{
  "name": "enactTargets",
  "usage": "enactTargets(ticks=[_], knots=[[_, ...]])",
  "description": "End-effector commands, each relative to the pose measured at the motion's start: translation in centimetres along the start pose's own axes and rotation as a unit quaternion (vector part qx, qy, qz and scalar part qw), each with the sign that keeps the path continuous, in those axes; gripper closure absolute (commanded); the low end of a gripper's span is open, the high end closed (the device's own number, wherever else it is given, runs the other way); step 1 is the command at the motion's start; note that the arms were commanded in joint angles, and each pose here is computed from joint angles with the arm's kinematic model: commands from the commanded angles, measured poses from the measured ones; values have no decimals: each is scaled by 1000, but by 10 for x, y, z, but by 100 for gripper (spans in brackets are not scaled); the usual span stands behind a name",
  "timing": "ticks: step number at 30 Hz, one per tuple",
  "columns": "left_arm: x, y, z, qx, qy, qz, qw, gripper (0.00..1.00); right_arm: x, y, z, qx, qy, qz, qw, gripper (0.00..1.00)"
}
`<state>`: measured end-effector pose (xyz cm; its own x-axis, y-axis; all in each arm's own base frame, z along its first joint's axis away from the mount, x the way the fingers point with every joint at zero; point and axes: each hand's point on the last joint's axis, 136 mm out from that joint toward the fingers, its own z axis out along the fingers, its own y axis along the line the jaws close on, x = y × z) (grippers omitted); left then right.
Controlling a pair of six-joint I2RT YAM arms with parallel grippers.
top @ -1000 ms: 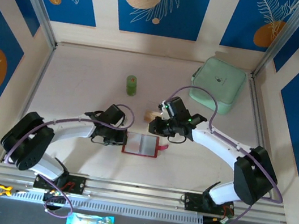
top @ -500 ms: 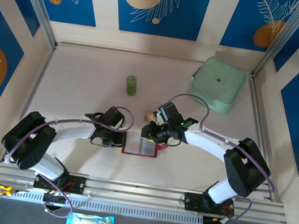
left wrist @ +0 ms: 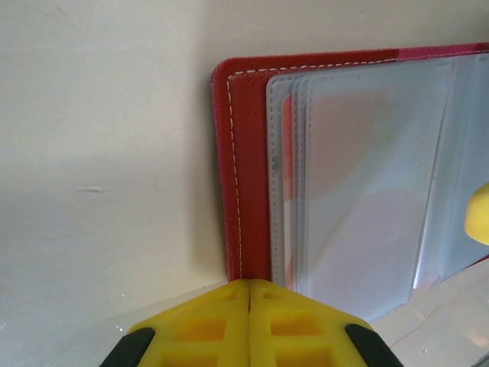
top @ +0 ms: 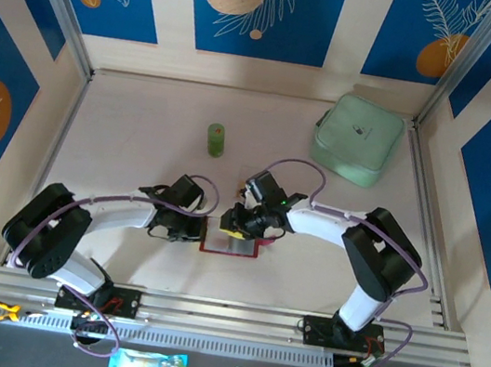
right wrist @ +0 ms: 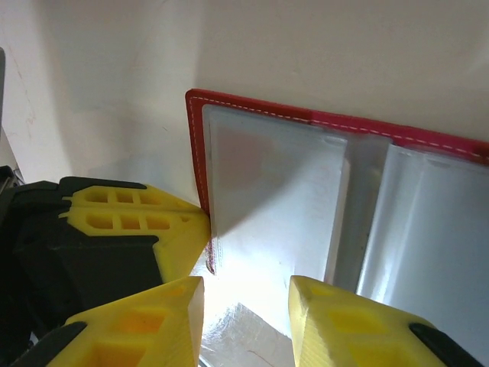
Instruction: Take the credit cards out of the card holder
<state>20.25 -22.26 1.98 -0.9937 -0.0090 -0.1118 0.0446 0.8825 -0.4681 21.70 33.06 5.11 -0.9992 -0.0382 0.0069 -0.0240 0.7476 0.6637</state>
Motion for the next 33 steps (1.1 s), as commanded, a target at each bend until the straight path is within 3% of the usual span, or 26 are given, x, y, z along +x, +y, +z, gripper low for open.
enactTargets(ticks=[1,33], knots=[[6,6,-1,-3,6,-1,1000,93,-1,12,5,-9,11,-7,1000,65],[9,12,0,-12,6,-5,1000,92,-3,-15,15,79,9,-2,997,66]])
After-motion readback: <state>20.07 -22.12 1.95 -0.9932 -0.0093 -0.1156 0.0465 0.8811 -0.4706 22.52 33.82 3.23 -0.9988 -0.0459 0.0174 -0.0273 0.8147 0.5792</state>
